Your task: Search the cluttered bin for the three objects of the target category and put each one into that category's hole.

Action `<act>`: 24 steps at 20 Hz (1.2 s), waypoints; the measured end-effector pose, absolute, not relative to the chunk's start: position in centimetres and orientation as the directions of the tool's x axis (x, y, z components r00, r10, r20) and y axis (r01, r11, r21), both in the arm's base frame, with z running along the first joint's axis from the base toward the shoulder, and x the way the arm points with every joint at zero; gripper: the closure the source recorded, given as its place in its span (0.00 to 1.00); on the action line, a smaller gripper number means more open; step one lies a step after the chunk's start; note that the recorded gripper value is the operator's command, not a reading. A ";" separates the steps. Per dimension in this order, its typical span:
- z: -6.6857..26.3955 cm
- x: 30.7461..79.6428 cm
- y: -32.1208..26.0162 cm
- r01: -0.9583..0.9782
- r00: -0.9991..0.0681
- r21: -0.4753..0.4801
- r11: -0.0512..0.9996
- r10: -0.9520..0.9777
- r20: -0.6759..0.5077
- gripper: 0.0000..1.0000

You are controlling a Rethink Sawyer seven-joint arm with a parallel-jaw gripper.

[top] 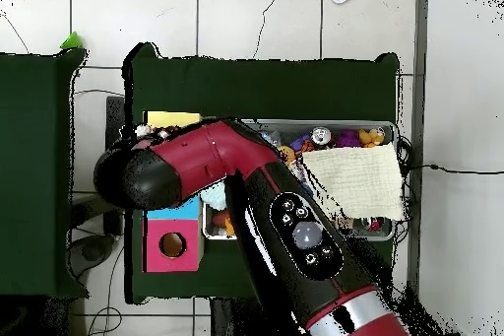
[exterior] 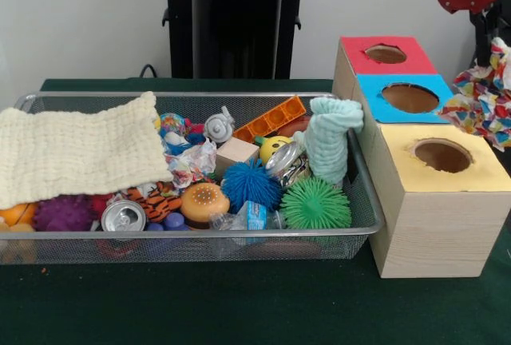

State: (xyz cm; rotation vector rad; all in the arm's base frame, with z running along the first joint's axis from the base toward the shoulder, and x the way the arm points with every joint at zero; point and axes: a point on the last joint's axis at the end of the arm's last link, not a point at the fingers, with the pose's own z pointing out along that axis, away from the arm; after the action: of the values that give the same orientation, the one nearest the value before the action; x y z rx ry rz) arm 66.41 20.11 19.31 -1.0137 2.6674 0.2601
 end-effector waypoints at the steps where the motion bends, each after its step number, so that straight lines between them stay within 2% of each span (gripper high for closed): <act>1: 19.4 66.6 19.9 -0.668 -0.719 0.069 0.741 -0.618 -0.318 1.00; 14: 20.4 69.2 17.2 -0.647 -0.728 0.031 0.762 -0.606 -0.320 1.00; 19: 18.8 68.6 16.5 -0.682 -0.693 -0.026 0.731 -0.658 -0.296 1.00; 24: 17.4 68.2 16.2 -0.701 -0.676 -0.042 0.712 -0.682 -0.280 1.00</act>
State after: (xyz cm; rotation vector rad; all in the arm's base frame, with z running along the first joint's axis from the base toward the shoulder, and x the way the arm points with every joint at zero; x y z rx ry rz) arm 68.17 16.17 17.38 -1.0926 2.6449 0.0990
